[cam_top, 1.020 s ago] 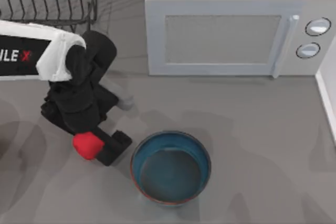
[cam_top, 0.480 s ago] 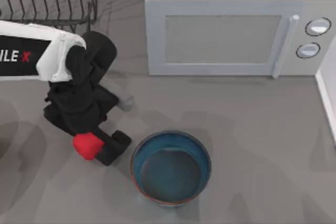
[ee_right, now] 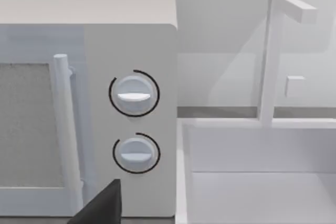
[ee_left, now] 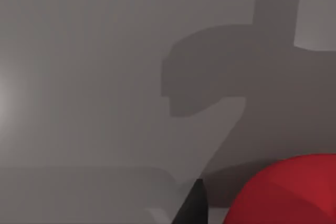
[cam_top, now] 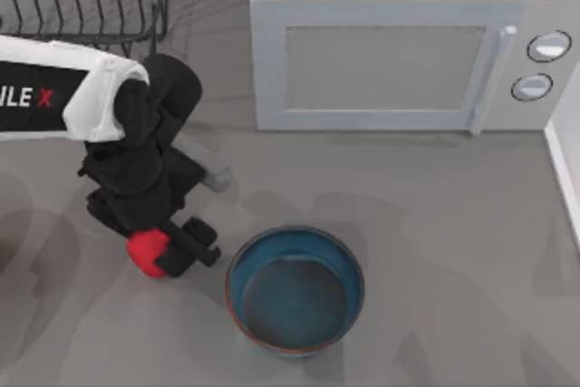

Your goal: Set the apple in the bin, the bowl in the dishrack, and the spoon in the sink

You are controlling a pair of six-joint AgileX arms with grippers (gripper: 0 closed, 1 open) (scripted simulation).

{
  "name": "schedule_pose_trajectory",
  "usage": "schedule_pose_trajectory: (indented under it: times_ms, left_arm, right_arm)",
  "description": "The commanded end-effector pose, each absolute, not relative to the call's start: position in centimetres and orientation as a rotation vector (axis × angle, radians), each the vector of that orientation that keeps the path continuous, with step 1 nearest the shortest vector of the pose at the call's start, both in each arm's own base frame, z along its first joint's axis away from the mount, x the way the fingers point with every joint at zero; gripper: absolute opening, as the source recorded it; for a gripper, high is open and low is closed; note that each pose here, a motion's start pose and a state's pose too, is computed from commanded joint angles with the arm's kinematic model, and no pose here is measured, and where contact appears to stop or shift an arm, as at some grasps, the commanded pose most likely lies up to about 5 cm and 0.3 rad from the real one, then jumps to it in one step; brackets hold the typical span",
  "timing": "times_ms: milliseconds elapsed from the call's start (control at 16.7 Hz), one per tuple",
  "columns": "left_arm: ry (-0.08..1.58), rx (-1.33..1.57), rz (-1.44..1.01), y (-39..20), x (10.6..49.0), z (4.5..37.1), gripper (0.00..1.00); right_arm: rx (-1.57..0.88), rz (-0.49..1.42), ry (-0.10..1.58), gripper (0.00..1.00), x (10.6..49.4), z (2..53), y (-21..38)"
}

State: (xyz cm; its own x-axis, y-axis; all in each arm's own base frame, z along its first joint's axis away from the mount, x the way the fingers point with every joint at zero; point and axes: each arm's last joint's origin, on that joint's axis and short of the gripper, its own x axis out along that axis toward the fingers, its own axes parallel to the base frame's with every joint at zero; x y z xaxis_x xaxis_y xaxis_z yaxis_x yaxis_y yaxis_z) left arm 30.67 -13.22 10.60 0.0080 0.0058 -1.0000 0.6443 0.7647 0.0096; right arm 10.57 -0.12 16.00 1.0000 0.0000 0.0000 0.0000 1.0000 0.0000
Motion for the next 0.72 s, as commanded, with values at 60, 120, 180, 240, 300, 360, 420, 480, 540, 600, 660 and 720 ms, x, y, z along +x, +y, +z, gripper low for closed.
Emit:
schedule_pose_trajectory:
  times_ms: [60,120,180,240,300,360,420,480,540,600,660,720]
  left_arm:
    - [1.495,0.554,-0.541,-13.2,30.7,10.6,0.00]
    - [1.495,0.554,-0.541,-13.2,30.7,10.6,0.00]
    - [1.495,0.554,-0.541,-13.2,30.7,10.6,0.00]
    - [1.495,0.554,-0.541,-13.2,30.7,10.6,0.00]
    - [1.495,0.554,-0.541,-13.2,30.7,10.6,0.00]
    - [1.495,0.554,-0.541,-13.2,30.7,10.6,0.00]
    - [1.495,0.554,-0.541,-13.2,30.7,10.6,0.00]
    - [1.482,0.537,-0.548,-13.3,30.7,11.4,0.00]
    - [1.481,0.537,-0.549,-13.3,30.7,11.4,0.00]
    - [1.479,0.538,-0.549,-13.4,30.8,11.8,0.00]
    - [1.478,0.537,-0.549,-13.5,30.9,12.4,0.00]
    - [1.478,0.537,-0.548,-13.5,31.1,13.3,0.00]
  right_arm:
    - [0.000,0.000,0.000,1.00,10.6,16.0,-0.1]
    - [0.000,0.000,0.000,1.00,10.6,16.0,-0.1]
    - [0.000,0.000,0.000,1.00,10.6,16.0,-0.1]
    - [0.000,0.000,0.000,1.00,10.6,16.0,-0.1]
    - [0.000,0.000,0.000,1.00,10.6,16.0,-0.1]
    - [0.000,0.000,0.000,1.00,10.6,16.0,-0.1]
    - [0.000,0.000,0.000,1.00,10.6,16.0,-0.1]
    - [0.000,0.000,0.000,1.00,10.6,16.0,-0.1]
    - [0.000,0.000,0.000,1.00,10.6,16.0,-0.1]
    - [0.000,0.000,0.000,1.00,10.6,16.0,-0.1]
    - [0.000,0.000,0.000,1.00,10.6,16.0,-0.1]
    - [0.000,0.000,0.000,1.00,10.6,16.0,-0.1]
